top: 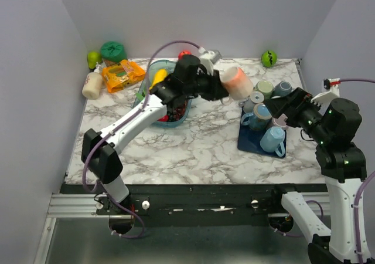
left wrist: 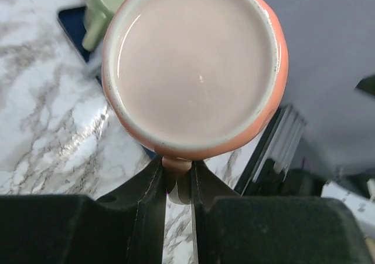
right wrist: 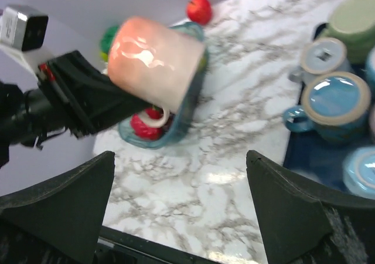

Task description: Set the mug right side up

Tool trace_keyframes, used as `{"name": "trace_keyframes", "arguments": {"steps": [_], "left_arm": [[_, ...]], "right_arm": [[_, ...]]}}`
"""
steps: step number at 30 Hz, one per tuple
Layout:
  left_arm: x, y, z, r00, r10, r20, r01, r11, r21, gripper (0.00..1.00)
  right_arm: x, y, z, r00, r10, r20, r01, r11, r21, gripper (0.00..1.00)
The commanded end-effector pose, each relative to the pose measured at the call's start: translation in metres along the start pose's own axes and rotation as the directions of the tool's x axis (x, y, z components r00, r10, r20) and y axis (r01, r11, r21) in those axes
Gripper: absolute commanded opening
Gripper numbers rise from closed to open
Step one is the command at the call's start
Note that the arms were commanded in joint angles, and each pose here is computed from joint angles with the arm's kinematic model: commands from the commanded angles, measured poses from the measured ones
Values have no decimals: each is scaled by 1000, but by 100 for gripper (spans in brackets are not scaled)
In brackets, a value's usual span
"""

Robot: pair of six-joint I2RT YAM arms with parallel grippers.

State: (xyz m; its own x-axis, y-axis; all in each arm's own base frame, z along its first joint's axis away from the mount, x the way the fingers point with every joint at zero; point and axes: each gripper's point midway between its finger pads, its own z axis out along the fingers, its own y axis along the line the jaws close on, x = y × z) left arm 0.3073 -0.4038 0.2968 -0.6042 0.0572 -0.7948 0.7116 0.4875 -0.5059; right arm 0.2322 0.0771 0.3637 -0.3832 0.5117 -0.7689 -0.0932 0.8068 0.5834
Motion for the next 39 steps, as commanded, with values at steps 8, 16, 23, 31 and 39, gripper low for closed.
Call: {"name": "trace_keyframes", "arguments": {"steps": [8,16,23,31,39], "left_arm": [[-149,-112,-124,875,-313,370,131,888,442,0],[-166,-141,-146,861,-342,376,91,831,548,0],[-164,-142,-145,857,-360,369,102,819,564,0],[-160,-142,-141,857,-365,364,106,816,568,0],[-154,-149,-139,864,-352,360,77,799,597,0]], "right_arm": [[-2,96,6,999,-36,32,47,812,-581,97],[-2,152,16,995,-85,61,104,716,-690,95],[-28,169,23,988,-24,153,126,700,-703,90],[-42,172,38,984,56,171,82,709,-700,78],[-42,174,48,981,140,131,-1,687,-727,62]]}}
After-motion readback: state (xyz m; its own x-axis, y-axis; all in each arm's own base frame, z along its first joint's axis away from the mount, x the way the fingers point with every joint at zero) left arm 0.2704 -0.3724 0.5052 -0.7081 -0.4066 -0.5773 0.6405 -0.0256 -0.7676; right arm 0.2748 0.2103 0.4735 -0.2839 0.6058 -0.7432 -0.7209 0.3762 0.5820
